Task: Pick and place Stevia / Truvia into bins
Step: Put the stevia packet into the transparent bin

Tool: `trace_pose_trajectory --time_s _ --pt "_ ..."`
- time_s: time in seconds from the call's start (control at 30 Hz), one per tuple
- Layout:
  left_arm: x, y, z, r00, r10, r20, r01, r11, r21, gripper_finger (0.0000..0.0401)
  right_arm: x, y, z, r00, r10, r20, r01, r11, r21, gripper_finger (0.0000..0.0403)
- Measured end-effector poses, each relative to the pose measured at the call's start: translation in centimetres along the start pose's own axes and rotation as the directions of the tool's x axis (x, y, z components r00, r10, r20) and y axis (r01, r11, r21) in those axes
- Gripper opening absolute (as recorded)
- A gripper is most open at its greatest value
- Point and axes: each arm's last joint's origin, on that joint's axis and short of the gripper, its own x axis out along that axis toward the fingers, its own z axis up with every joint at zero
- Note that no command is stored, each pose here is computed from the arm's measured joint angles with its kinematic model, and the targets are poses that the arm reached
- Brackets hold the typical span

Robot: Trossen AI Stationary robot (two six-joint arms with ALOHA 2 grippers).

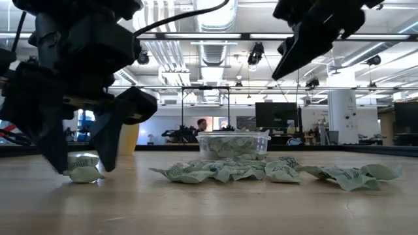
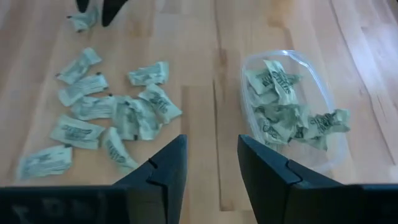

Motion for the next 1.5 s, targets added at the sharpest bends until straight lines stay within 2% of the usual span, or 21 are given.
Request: trace_pose_trajectory --time_s 0.13,0.4,0.47,0.57,0.63,0.7,0.73,0.83,0.9,0.93,0.97,1.07,1.2,1.37,1.5 --pt "0.0 0.0 -0.1 1.0 -0.013 -0.002 0.013 1.0 -0.001 0.0153 -0.6 0.8 0.0 1.0 0.025 0.016 -0.024 1.0 -0.014 0.0126" --pt "0.0 0.0 -0.1 1.0 -0.014 -0.002 0.014 0.999 0.052 0.002 -0.7 1.5 -0.2 0.999 0.042 0.01 -0.042 0.999 -0.033 0.0116" --pt "0.0 0.0 -0.1 1.0 -0.009 -0.001 0.009 0.998 0.058 0.0008 -0.7 1.5 -0.3 0.999 0.04 -0.005 -0.04 0.999 -0.017 0.0113" --pt "-0.3 0.2 0.2 0.998 0.065 0.005 -0.066 0.995 0.081 0.001 -0.7 1.4 -0.7 0.999 0.034 -0.04 -0.033 0.999 0.021 0.0108" --pt "-0.7 0.6 0.5 0.98 0.201 0.014 -0.201 0.974 0.103 0.001 -0.7 1.3 -1.0 0.997 0.029 -0.068 -0.025 0.998 0.059 0.0105" --pt "-1.2 1.0 0.9 0.928 0.372 0.016 -0.371 0.921 0.116 0.001 -0.6 1.3 -1.4 0.995 0.024 -0.097 -0.014 0.995 0.098 0.0102" --pt "-1.4 1.3 1.1 0.885 0.466 0.014 -0.464 0.877 0.125 0.001 -0.5 1.3 -1.6 0.994 0.022 -0.105 -0.01 0.994 0.111 0.01" --pt "-2.0 2.1 1.6 0.711 0.703 0.008 -0.695 0.702 0.155 0.0011 -0.3 1.3 -2.1 0.993 0.02 -0.115 -0.006 0.993 0.122 0.0096" --pt "-2.5 2.8 2.1 0.594 0.804 0.029 -0.795 0.582 0.172 0.0011 -0.1 1.2 -2.4 0.992 0.018 -0.126 -0.003 0.993 0.121 0.0094" --pt "-2.7 3.3 2.3 0.555 0.831 0.043 -0.823 0.54 0.175 0.0011 0.0 1.2 -2.7 0.991 0.017 -0.134 0.0 0.992 0.123 0.0093" --pt "-2.9 3.8 2.5 0.526 0.848 0.057 -0.842 0.511 0.171 0.0011 0.1 1.2 -2.9 0.99 0.016 -0.14 0.002 0.992 0.128 0.0092" --pt "-3.6 5.6 3.0 0.482 0.871 0.1 -0.872 0.465 0.154 0.0011 0.2 1.2 -3.2 0.988 0.015 -0.151 0.007 0.99 0.143 0.0088" --pt "-4.5 8.7 3.1 0.477 0.868 0.14 -0.878 0.465 0.11 0.0011 0.2 1.2 -3.2 0.989 0.015 -0.149 0.007 0.99 0.144 0.0086" --pt "-5.9 12.4 2.4 0.546 0.82 0.17 -0.835 0.549 0.035 0.0011 0.2 1.2 -3.2 0.989 0.015 -0.148 0.007 0.989 0.15 0.009" --pt "-6.5 14.1 1.5 0.572 0.803 0.166 -0.812 0.583 -0.021 0.0011 0.2 1.2 -3.2 0.989 0.016 -0.148 0.007 0.989 0.15 0.009"
